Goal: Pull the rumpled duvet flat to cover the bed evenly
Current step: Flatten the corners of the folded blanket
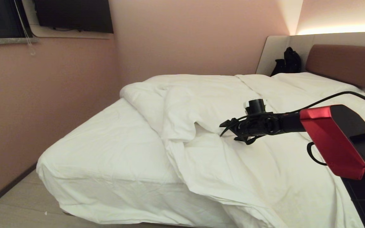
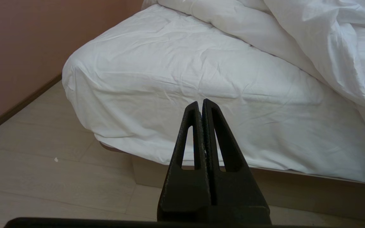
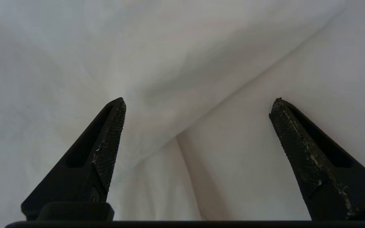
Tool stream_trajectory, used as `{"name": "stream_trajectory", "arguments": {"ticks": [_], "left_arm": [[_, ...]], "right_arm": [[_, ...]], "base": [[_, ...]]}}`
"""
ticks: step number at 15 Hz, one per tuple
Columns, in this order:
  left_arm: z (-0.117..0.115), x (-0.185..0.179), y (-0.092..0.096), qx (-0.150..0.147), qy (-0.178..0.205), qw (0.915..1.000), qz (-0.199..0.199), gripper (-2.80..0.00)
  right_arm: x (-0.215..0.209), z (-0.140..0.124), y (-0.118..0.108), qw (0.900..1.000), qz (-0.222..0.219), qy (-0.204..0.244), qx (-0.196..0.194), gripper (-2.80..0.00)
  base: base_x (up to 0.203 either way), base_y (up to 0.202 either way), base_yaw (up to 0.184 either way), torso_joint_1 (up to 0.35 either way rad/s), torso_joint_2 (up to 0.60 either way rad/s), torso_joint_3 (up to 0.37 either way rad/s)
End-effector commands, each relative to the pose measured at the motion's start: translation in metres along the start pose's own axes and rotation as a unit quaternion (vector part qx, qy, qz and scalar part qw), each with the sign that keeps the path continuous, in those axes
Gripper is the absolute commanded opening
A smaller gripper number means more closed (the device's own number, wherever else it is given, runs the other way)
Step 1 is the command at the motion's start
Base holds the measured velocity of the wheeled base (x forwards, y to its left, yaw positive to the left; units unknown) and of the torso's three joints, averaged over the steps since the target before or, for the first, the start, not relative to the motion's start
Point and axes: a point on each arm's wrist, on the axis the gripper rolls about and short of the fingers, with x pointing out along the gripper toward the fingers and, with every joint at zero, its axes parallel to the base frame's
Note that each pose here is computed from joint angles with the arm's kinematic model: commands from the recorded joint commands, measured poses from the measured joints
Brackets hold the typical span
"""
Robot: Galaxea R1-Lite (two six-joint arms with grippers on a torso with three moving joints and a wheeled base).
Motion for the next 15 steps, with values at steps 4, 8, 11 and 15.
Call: {"name": "stream_trajectory", "arguments": {"ticks": [4, 8, 11, 15], "left_arm": [[0.000, 0.000, 0.000, 0.000, 0.000, 1.0000, 0.000, -2.80], [0.000, 0.000, 0.000, 0.000, 0.000, 1.0000, 0.000, -2.80], [0.000, 0.000, 0.000, -0.001, 0.000, 1.0000, 0.000, -2.80], [0.000, 0.000, 0.000, 0.000, 0.000, 1.0000, 0.000, -2.80]], "right_arm": [[0.017, -0.002, -0.006, 0.999, 0.021, -0.022, -0.012, 0.00], [0.023, -0.001, -0.010, 0.998, 0.035, -0.039, -0.022, 0.00], [0.025, 0.002, -0.013, 0.998, 0.043, -0.050, -0.024, 0.00], [0.023, 0.005, -0.010, 0.997, 0.052, -0.058, -0.026, 0.00]], "base": [[0.000, 0.000, 0.000, 0.000, 0.00, 0.000], [0.000, 0.000, 0.000, 0.000, 0.00, 0.000], [0.000, 0.000, 0.000, 0.000, 0.00, 0.000], [0.000, 0.000, 0.000, 0.000, 0.00, 0.000]]}}
